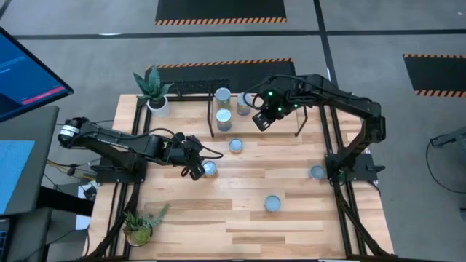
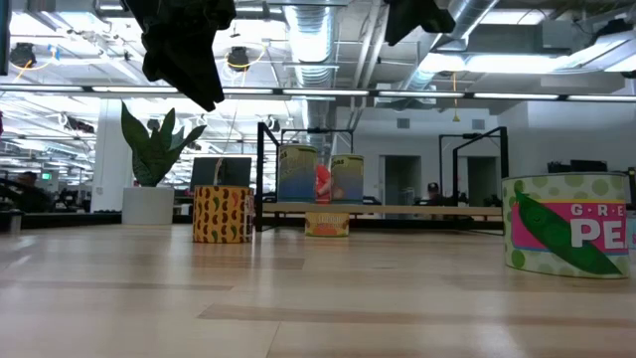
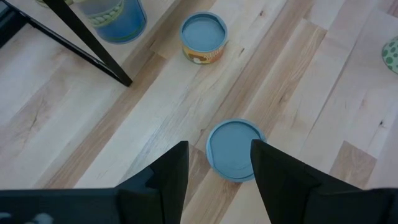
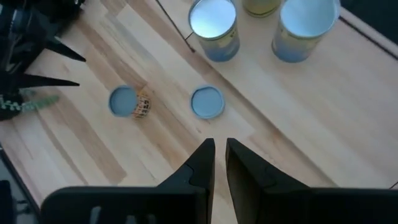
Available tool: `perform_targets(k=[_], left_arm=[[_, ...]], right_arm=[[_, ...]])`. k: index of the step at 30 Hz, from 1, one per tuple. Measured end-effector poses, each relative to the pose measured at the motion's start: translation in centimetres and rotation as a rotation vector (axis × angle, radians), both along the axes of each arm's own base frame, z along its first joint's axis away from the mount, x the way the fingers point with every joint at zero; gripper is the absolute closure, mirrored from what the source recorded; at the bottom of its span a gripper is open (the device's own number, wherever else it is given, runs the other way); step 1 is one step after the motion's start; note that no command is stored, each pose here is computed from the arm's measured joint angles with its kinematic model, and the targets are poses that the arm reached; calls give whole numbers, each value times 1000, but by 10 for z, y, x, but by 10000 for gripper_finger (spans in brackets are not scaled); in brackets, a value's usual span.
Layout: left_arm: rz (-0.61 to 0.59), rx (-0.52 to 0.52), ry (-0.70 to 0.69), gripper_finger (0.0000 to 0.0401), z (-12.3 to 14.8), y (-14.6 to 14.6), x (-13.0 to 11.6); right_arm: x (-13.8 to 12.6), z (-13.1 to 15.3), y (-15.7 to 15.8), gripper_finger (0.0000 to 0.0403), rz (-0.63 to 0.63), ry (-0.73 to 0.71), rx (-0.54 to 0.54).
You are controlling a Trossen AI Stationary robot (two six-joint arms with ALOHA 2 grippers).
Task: Pick and place cans onto a shelf
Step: Put the canned peaches on the shelf
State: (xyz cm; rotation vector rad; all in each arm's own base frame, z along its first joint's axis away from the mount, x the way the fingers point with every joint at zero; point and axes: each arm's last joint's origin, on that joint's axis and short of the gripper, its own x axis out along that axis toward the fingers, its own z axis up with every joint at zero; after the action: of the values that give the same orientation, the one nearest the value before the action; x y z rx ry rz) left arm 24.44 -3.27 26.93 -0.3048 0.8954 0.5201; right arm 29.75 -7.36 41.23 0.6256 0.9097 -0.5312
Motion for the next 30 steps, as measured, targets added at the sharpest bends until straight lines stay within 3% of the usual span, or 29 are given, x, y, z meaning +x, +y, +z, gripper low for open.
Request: perform_targets(k=[22, 30], left_arm=[[0, 0, 0, 238, 0, 0, 0], [0, 1, 0, 238, 0, 0, 0]], right_arm=[[5, 0, 24, 337, 24, -4, 36], [1, -3, 34, 337, 94, 62, 23]])
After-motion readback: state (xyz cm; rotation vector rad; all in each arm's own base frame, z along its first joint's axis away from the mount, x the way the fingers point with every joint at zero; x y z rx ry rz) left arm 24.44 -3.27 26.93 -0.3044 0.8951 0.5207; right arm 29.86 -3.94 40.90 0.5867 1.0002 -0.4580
